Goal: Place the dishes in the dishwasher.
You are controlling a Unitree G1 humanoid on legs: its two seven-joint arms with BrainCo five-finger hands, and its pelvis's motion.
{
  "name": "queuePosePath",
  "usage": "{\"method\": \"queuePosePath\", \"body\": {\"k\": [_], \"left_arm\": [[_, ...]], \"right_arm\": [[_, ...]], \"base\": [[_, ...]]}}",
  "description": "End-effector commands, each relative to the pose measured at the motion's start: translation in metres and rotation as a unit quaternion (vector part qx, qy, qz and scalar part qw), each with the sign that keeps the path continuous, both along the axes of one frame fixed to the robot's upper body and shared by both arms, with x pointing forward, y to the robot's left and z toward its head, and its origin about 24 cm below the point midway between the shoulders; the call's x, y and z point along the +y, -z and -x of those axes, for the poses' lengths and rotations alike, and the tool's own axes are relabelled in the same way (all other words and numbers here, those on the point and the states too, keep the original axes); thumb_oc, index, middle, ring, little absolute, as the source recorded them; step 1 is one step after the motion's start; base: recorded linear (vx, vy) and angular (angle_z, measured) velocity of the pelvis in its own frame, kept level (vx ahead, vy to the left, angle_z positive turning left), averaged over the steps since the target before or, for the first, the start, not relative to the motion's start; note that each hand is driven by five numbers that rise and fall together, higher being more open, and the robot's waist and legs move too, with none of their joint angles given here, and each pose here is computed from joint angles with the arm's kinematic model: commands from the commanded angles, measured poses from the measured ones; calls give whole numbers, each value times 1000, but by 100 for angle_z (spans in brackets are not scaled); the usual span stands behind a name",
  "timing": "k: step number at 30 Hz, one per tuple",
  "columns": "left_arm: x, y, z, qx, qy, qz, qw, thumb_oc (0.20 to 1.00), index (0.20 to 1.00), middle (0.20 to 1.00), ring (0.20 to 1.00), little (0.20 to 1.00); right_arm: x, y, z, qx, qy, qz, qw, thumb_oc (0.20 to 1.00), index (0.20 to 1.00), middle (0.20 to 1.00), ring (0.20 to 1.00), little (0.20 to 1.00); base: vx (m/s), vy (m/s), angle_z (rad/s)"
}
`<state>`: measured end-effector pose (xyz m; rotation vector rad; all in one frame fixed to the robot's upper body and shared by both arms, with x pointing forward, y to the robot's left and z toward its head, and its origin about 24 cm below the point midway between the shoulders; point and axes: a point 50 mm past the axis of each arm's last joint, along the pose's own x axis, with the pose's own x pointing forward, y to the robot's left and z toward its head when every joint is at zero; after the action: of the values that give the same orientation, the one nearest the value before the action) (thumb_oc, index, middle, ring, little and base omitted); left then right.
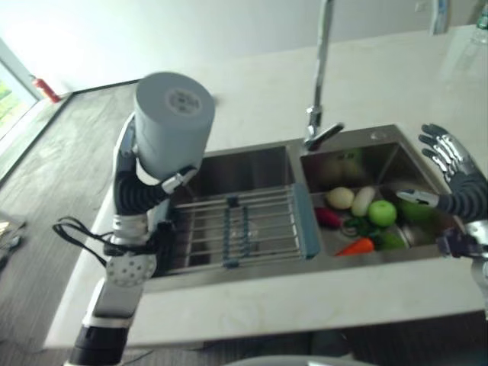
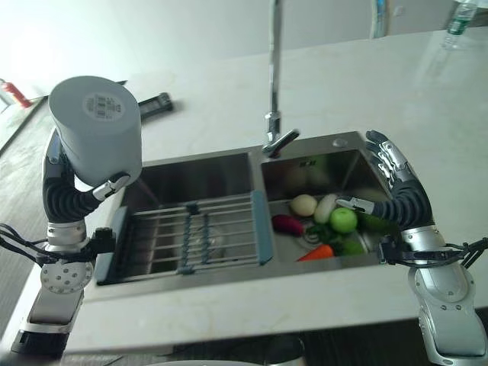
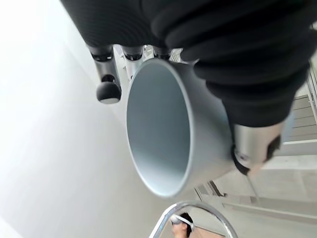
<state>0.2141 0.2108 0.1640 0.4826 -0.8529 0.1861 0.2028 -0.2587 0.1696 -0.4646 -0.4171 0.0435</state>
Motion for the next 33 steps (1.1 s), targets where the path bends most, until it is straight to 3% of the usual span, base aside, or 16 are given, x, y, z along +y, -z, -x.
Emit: {"method": "queuePosePath", "body": {"k": [1,14,23,26,33], "left_arm": [[0,-28,10,-51,28,-20,998,200,200,200,200,200],[-29,-52,-5,-67,55,-17,996,200,200,200,200,200],[-11,-47,9,-72,58,37,995,200,200,200,200,200],[-15,-48,8,-94,111,56,988,200,200,200,200,200],[-10,-55,11,-140,144,102,974,200,200,200,200,200]], "right_arm": [[8,-12,-8,-57,-9,-12,998,1000,1000,1000,1000,1000],[25,-19,-2,-88,-34,-41,995,1000,1000,1000,1000,1000],[47,-25,-19,-104,-72,-39,991,1000,1000,1000,1000,1000],[35,-31,-19,-151,-25,-55,987,1000,1000,1000,1000,1000],[11,-35,-10,-168,-2,-45,985,1000,1000,1000,1000,1000]], "base": [[-388,250,70],[-217,-33,49],[-30,-273,75],[-280,-34,173],[-265,295,194]]}}
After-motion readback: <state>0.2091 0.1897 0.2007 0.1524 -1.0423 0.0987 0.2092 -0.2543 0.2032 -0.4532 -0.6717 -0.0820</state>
